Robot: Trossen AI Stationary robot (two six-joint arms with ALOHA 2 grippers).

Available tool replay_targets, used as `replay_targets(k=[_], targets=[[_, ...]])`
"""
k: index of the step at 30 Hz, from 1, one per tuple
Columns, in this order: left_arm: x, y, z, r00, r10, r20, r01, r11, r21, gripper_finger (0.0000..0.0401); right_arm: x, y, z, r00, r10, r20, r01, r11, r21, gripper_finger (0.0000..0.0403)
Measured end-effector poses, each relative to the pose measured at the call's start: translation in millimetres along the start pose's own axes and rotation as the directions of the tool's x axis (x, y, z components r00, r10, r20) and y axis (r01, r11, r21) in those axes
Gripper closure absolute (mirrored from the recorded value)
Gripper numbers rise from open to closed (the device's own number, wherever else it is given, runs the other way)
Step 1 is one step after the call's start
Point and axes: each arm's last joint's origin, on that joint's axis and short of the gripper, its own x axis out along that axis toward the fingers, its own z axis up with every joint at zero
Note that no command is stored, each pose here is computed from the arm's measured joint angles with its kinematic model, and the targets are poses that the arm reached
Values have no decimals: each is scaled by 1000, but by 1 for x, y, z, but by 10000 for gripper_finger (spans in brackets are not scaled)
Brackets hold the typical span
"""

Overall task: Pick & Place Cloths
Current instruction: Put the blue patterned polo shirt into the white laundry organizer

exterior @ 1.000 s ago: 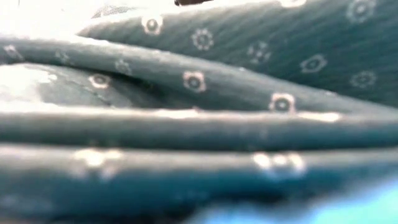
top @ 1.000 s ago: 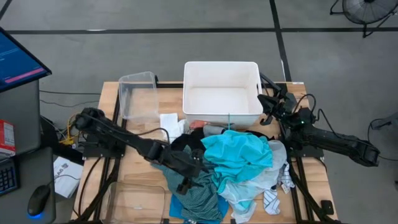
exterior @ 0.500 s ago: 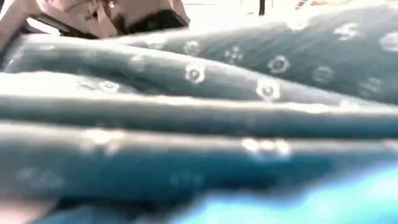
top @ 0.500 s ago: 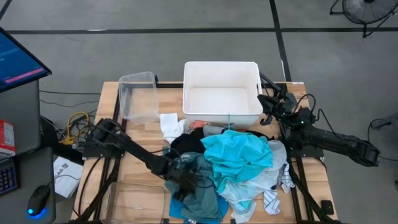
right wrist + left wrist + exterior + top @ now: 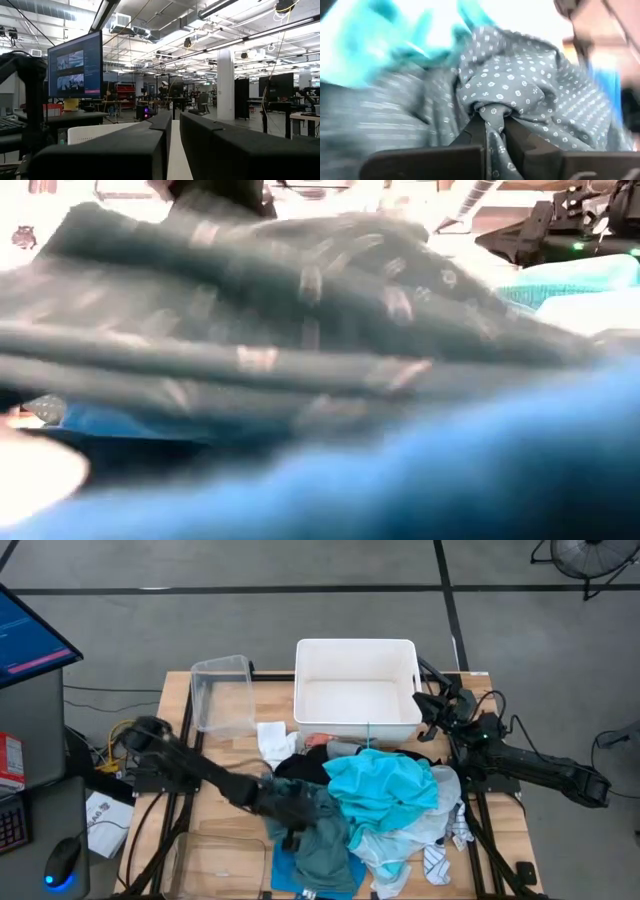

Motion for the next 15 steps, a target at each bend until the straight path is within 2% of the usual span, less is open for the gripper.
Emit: replay_targets(k=[3,6,8,11,13,15], targets=[[-44,7,38,976,71,205,-52,994,-99,397,0,0,0,1000,0,0,0,1000,0,365],[-101,18,81,875,131,465,-54,983,-176,399,0,0,0,1000,0,0,0,1000,0,365],[-145,29,109,741,167,651,-55,980,-190,399,0,0,0,1000,0,0,0,1000,0,365],[-218,49,145,463,231,855,-109,973,-204,400,0,0,0,1000,0,0,0,1000,0,365],[-264,61,162,290,272,918,-168,958,-231,400,0,0,0,1000,0,-2,0,1000,0,365],[-303,73,177,152,310,939,-215,937,-275,400,0,0,0,1000,0,-3,0,1000,0,365]])
